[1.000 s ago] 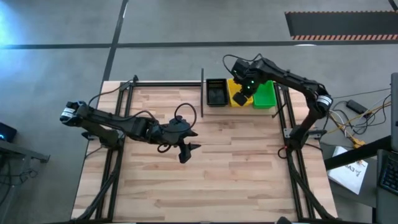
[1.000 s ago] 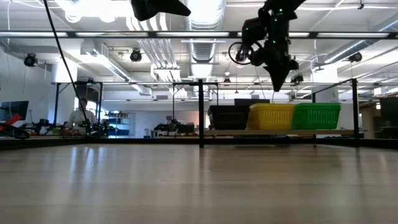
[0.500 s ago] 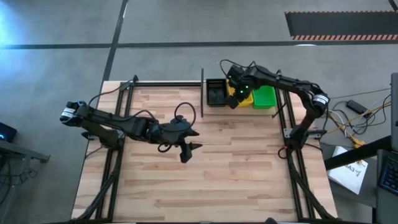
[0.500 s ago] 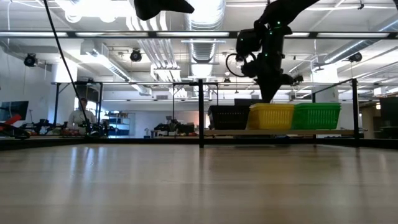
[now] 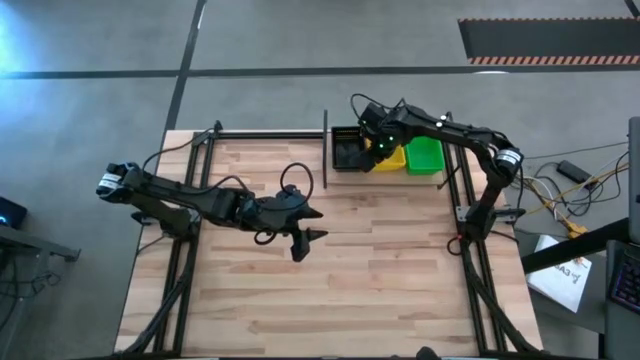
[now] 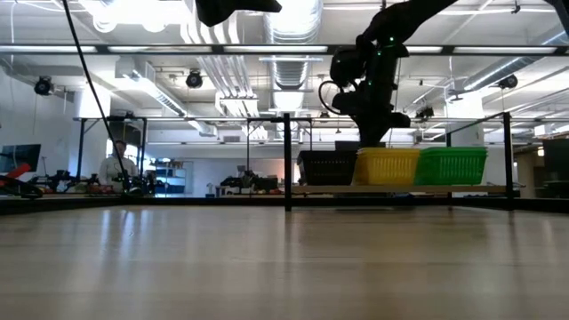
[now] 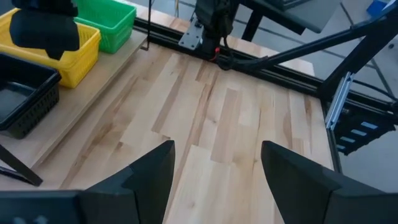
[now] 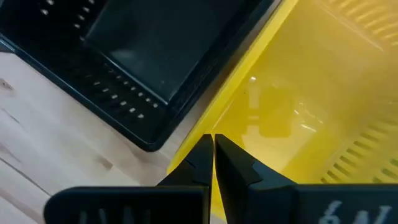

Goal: Stack baskets on shelf by color
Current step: Adjust the stacked yellow bins on the shelf, then adjust the stacked green bins on the shelf

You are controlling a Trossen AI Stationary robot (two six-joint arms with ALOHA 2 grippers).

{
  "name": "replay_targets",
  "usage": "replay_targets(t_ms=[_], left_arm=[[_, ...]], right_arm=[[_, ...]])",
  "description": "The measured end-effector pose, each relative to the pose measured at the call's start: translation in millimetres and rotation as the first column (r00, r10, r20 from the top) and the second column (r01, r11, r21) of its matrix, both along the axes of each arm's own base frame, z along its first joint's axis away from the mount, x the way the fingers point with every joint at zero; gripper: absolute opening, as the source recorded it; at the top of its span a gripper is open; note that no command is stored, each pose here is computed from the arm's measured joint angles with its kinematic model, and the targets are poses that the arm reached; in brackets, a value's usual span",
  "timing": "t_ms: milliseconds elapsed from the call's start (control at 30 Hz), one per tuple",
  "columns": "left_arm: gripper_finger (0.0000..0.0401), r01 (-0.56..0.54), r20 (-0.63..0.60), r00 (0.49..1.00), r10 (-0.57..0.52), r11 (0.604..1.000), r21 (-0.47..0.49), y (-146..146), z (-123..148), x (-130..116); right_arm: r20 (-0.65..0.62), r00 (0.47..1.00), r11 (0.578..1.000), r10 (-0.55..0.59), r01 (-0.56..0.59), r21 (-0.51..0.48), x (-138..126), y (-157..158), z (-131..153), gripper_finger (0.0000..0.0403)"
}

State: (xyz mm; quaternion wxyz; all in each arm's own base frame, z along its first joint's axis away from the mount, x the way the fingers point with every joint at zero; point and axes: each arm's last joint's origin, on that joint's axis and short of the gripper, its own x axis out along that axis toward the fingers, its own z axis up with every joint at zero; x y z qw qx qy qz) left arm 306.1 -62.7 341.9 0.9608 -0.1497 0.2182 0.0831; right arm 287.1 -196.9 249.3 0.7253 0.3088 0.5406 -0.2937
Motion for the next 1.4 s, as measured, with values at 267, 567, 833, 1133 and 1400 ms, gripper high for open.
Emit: replay_targets(t_ms=[267,567,833,1133,1400], left_arm=[[0.0224,0.004,0.013,1.000,-0.004,1.000,-0.005,-0.6,2.0,0.4],[0.0224,0.011,0.012,1.000,-0.011,1.000,-0.007,-1.7,1.8,0.2],[0.0224,0.016,0.010,1.000,-0.016,1.000,-0.009,-2.8,1.7,-0.1],[0.0224,0.024,0.011,1.000,-0.024,1.000,-0.011,-5.4,1.8,-0.6],[0.0224,0.024,0.012,1.000,-0.024,1.000,-0.009,-5.0,1.4,-0.4]], right_arm=[[0.005,1.000,1.000,-0.002,0.002,-0.002,0.3,-0.2,0.3,0.0009],[0.022,1.000,1.000,0.006,-0.006,-0.013,2.2,1.6,2.5,0.0009],[0.015,1.000,0.999,0.024,-0.023,-0.048,-2.1,4.4,10.6,0.0009],[-0.274,0.961,0.975,-0.030,-0.032,-0.221,-57.3,15.1,48.9,0.0009],[-0.277,0.923,0.956,-0.267,0.218,-0.198,-106.2,-20.0,42.2,0.0009]])
